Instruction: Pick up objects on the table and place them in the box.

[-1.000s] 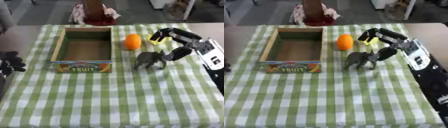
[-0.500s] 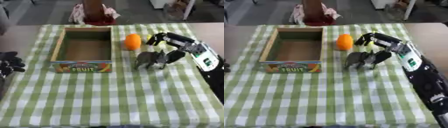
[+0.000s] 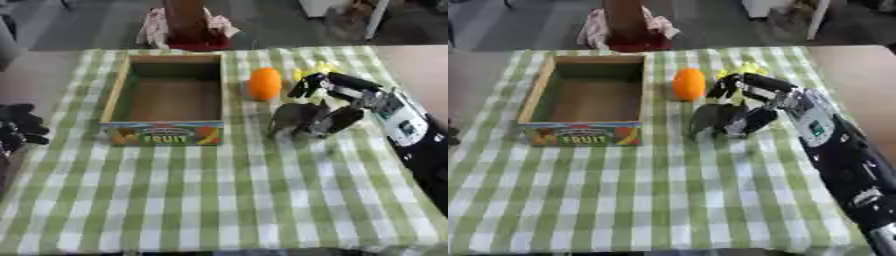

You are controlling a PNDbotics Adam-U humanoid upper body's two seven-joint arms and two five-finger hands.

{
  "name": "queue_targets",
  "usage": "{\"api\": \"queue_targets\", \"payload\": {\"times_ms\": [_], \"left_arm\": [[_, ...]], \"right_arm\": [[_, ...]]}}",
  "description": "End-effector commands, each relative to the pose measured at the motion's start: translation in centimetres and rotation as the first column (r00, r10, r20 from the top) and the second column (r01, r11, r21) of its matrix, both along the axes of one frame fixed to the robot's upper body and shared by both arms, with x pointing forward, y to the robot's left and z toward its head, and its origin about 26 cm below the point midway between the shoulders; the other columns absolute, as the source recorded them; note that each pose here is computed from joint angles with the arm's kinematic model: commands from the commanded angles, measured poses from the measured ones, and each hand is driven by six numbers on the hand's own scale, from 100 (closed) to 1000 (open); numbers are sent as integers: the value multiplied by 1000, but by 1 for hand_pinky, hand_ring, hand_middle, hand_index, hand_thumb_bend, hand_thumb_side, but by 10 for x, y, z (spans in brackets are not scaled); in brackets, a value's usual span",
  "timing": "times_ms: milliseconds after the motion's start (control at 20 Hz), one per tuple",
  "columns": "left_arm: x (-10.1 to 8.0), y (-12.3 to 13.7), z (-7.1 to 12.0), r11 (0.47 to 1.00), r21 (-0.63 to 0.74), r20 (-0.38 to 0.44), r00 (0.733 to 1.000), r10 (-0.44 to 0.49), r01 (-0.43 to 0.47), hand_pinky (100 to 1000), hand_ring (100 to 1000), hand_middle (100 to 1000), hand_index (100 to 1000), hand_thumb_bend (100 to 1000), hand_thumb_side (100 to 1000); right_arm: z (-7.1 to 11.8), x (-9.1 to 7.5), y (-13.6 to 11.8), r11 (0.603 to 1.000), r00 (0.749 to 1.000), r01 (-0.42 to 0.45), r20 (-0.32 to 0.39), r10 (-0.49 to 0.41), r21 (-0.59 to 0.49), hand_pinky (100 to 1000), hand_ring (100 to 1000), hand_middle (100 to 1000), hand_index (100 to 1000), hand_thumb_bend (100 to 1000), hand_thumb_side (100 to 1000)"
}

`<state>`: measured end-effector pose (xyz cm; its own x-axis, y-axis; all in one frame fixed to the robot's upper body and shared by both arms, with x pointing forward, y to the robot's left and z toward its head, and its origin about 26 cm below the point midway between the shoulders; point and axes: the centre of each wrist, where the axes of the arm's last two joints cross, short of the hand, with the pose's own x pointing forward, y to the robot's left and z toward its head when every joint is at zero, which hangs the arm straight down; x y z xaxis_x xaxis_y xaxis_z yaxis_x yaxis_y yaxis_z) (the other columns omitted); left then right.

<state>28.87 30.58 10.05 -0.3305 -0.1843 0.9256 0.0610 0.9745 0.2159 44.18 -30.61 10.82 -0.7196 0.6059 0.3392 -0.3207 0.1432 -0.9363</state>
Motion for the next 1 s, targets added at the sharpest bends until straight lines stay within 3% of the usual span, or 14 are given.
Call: {"api": "queue_targets", "payload": {"times_ms": [50, 1000], "left_arm": [[1, 1, 7, 1000, 14, 21, 1000, -7, 7, 570, 586, 560, 736, 100, 850], [1, 1, 7, 1000, 14, 20, 1000, -8, 8, 570, 587, 561, 737, 100, 853]], "right_arm": [[13, 4, -1, 990, 994, -108, 23, 110, -88, 720, 755, 721, 802, 388, 356], [9, 4, 1, 988, 992, -114, 33, 118, -108, 688, 675, 651, 761, 335, 324]]}}
